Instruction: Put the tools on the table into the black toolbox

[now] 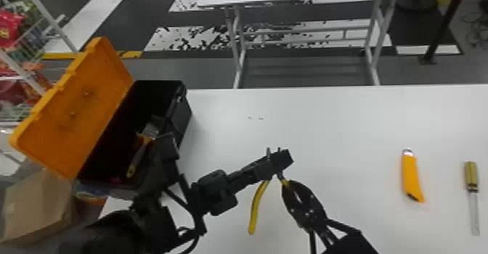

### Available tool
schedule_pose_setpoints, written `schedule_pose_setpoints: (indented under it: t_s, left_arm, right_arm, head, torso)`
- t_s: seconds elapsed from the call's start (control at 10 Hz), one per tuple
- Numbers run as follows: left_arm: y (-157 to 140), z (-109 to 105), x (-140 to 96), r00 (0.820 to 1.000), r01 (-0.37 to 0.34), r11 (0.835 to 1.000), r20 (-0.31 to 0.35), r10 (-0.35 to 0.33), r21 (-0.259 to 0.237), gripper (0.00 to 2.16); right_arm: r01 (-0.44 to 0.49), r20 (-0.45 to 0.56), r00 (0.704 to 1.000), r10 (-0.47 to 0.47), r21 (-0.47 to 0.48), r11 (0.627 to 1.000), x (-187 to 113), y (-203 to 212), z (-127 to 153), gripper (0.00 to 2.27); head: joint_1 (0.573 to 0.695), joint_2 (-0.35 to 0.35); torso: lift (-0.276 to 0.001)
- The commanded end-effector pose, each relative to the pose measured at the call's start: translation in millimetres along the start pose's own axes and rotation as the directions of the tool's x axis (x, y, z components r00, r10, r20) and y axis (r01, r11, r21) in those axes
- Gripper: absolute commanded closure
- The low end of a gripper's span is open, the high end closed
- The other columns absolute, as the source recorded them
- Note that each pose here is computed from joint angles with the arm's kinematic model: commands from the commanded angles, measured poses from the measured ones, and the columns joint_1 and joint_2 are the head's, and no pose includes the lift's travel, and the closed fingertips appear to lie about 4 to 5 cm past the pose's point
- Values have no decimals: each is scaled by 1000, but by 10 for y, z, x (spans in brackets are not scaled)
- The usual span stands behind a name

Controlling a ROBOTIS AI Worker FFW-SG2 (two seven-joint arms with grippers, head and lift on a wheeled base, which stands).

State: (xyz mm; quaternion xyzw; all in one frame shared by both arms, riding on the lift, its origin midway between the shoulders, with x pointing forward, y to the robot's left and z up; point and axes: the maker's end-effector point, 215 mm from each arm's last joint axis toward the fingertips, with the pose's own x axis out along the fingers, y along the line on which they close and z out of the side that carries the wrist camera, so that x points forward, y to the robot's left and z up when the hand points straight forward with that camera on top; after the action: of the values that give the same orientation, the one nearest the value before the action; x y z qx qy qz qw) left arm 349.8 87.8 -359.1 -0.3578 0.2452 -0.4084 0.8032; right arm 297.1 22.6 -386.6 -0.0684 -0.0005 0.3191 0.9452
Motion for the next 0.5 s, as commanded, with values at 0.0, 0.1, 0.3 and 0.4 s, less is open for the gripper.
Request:
schedule_pose_setpoints:
  t_s: [0.0,0.1,0.3,0.4]
  left_arm:
    - [14,11,-2,1000,-5,1000,3,5,2,2138]
    - [21,25,4,1000,-4,1000,4,4,3,2138]
    - [53,66,-14,1000,-12,1000,8,12,7,2138]
    - [89,90,-44,1000,-22,1000,12,21,9,2138]
  right_arm:
    - [18,35,999,-19,27,999,-20,-49,100,1389]
    - [22,31,999,-23,30,999,-32,-54,81,481]
    - [55,23,998,-56,51,997,-63,-145,47,26]
    - [75,11,997,-76,59,995,-110,-194,-3,22]
  head:
    - [695,200]
    - [695,197]
    - [695,188]
    - [695,184]
  torso:
    - [-75]
    - [-75]
    - [-75]
    - [-75]
